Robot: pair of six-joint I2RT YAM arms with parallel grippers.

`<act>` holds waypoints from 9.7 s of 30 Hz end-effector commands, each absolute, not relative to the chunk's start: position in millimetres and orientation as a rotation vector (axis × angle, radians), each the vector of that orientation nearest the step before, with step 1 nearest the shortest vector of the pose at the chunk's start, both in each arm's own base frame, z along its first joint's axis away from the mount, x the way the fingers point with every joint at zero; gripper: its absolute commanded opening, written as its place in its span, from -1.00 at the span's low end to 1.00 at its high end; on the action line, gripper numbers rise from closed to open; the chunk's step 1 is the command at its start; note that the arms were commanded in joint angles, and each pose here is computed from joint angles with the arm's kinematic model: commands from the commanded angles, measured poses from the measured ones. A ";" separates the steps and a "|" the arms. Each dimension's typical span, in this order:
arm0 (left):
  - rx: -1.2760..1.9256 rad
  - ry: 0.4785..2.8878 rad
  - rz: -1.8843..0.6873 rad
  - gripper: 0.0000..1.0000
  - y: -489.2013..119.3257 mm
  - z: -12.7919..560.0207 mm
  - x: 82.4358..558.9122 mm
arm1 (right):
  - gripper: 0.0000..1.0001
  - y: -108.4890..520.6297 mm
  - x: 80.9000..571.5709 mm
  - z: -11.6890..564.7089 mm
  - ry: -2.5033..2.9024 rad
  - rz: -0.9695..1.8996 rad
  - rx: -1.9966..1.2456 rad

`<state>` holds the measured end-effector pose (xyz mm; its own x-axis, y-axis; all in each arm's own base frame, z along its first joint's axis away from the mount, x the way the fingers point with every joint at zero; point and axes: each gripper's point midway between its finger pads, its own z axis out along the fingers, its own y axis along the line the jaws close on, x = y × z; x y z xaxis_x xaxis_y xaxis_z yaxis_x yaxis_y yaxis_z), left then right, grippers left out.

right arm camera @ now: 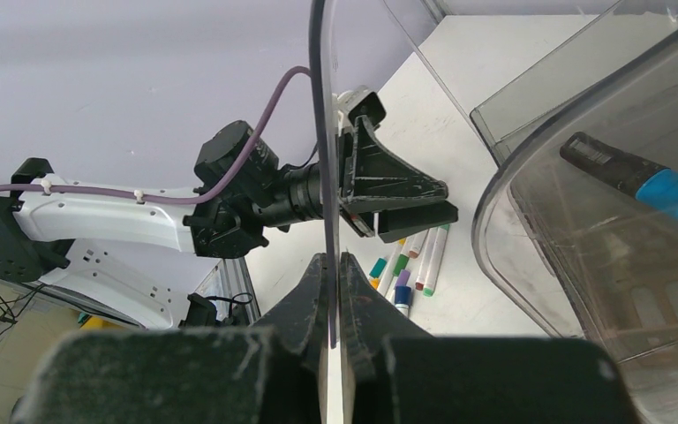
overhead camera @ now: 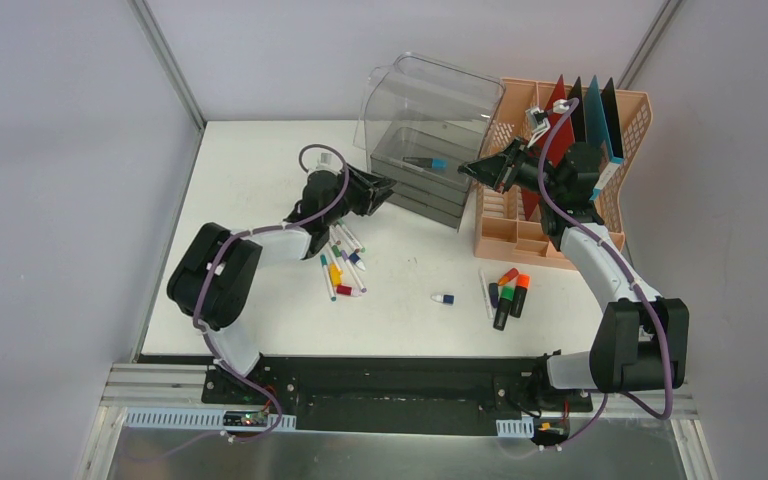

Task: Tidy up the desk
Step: Place the stationery in the storage box, then pick up the stationery from the corner of the board, then place the stationery in the storage box, then pick up the stationery from the corner of the board.

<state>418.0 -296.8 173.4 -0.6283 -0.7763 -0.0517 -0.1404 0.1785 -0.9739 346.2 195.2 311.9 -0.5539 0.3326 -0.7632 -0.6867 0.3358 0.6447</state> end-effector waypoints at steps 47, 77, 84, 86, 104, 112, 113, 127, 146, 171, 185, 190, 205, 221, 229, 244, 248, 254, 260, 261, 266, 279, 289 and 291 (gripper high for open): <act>-0.428 1.312 -1.737 0.92 -238.8 323.9 396.6 | -1.00 196.1 333.5 319.8 1.639 1.409 -0.404; -0.502 1.344 -1.727 0.12 -263.2 358.8 420.2 | -0.18 194.5 330.3 320.0 1.625 1.371 -0.452; -0.473 1.311 -1.739 0.02 -262.9 378.3 417.5 | 0.68 181.0 310.3 330.2 1.540 1.280 -0.641; -0.468 1.297 -1.750 0.01 -262.7 384.1 416.5 | 0.79 172.2 303.0 335.9 1.515 1.238 -0.683; -0.576 1.380 -1.707 0.08 -257.4 407.6 417.7 | 0.98 108.1 203.4 238.2 1.934 0.718 -1.070; -0.592 1.382 -1.687 0.10 -253.9 413.4 416.3 | 0.80 50.8 204.6 150.4 2.330 0.373 -1.024; -0.594 1.384 -1.689 0.10 -254.0 412.9 416.3 | 0.76 45.2 204.1 139.0 2.368 0.334 -1.023; -0.608 1.396 -1.706 0.09 -255.2 405.2 416.6 | 0.06 15.2 232.1 62.7 2.541 0.004 -0.866; -0.608 1.400 -1.731 0.09 -255.3 400.8 418.2 | -0.09 24.7 225.6 33.6 2.636 0.031 -0.918; -0.600 1.402 -1.746 0.08 -255.6 401.0 417.4 | -0.54 1.5 196.3 19.1 2.733 0.038 -0.951; -0.583 1.390 -1.751 0.09 -255.6 406.5 417.1 | -1.00 11.8 196.4 68.7 2.550 0.087 -1.047; -0.570 1.394 -1.765 0.09 -258.5 408.4 418.0 | -1.00 33.0 188.0 96.2 2.380 0.205 -1.183; -0.568 1.391 -1.770 0.08 -259.7 416.0 419.6 | -1.00 154.1 246.7 180.1 1.865 0.062 -1.747; -0.566 1.404 -1.761 0.08 -260.7 421.8 421.2 | -1.00 261.3 376.9 246.9 1.508 -0.651 -1.540; -0.567 1.409 -1.759 0.08 -261.8 421.4 423.7 | -1.00 263.5 406.1 275.0 1.414 -0.833 -1.400; -0.571 1.415 -1.764 0.09 -263.0 419.2 424.8 | 0.43 226.0 459.5 272.3 1.446 -1.078 -1.223; -0.568 1.414 -1.764 0.08 -263.1 420.1 424.8 | 0.81 233.6 447.8 262.0 1.463 -0.999 -1.268; -0.566 1.417 -1.768 0.08 -264.1 419.4 425.3 | 0.86 251.0 425.7 255.8 1.455 -0.936 -1.307; -0.564 1.415 -1.770 0.09 -263.8 420.3 424.4 | 0.87 270.8 392.1 238.4 1.482 -0.797 -1.410; -0.565 1.415 -1.770 0.09 -263.9 420.4 424.3 | 0.87 273.3 384.6 234.2 1.491 -0.763 -1.440; -0.567 1.417 -1.770 0.08 -263.8 419.7 424.5 | 0.97 272.5 337.6 208.9 1.567 -0.571 -1.655; -0.576 1.424 -1.761 0.08 -262.8 413.5 423.9 | 0.98 220.8 204.9 167.2 1.769 0.259 -1.893; -0.576 1.433 -1.759 0.08 -263.4 408.5 423.9 | 0.98 135.7 180.4 131.9 2.173 0.515 -1.565; -0.577 1.433 -1.759 0.09 -263.4 407.4 424.3 | 0.97 116.9 180.4 122.3 2.239 0.462 -1.519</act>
